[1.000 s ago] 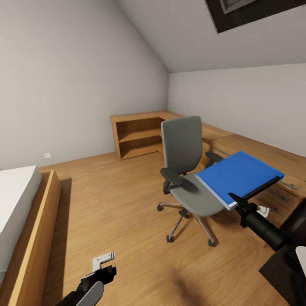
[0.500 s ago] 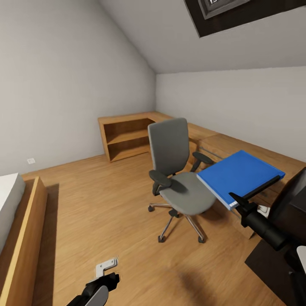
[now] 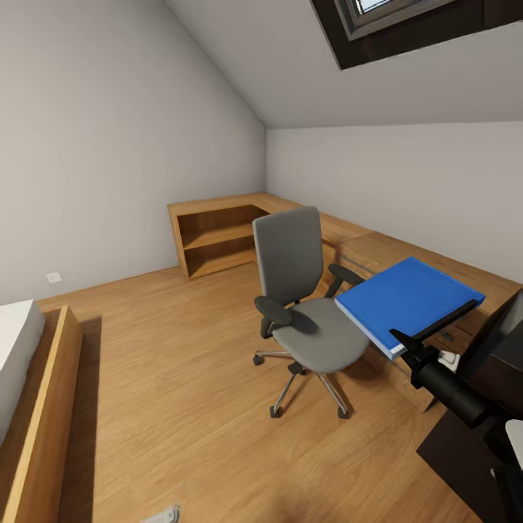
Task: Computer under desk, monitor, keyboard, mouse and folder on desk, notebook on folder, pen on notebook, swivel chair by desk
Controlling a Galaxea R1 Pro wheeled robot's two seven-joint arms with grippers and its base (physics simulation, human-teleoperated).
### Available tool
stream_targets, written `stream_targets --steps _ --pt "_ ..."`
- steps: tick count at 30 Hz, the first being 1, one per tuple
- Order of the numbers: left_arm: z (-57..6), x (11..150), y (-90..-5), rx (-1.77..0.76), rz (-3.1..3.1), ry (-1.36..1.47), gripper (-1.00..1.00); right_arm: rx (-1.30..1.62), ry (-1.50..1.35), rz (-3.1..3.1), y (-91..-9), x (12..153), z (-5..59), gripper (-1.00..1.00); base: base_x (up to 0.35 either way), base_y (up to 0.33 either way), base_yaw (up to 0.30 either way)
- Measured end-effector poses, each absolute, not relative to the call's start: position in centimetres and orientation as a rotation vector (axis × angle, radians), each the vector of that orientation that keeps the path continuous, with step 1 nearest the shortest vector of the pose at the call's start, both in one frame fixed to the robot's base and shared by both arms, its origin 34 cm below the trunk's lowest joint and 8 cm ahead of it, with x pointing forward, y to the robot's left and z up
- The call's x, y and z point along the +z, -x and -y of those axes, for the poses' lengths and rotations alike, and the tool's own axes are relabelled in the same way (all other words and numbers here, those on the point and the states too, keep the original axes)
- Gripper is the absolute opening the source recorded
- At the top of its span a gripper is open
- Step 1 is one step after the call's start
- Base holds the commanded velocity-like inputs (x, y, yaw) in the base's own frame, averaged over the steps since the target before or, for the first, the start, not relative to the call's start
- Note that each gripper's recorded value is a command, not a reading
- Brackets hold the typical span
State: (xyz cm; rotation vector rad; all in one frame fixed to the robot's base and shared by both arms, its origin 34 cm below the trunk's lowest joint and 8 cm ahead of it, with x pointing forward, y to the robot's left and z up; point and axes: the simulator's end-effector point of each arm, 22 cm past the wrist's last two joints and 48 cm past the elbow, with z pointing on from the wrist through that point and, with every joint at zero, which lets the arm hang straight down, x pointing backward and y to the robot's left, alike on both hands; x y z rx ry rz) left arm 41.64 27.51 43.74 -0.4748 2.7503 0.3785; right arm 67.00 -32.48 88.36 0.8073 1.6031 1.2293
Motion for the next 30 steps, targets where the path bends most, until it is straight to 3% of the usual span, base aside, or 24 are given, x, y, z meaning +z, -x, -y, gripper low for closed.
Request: stream_targets --steps 13,30 --pt "-26.6 43.5 -39.4 0.156 -2.803 0.419 1.00 1.238 -0.815 -1.626 -67.3 90.0 31.6 -1.00 0.000 0.000 0.000" --pt "-26.8 47.0 -41.1 0.143 -2.721 0.430 1.00 1.221 -0.870 -1.714 -67.5 89.6 30.1 -1.00 0.000 0.000 -0.011"
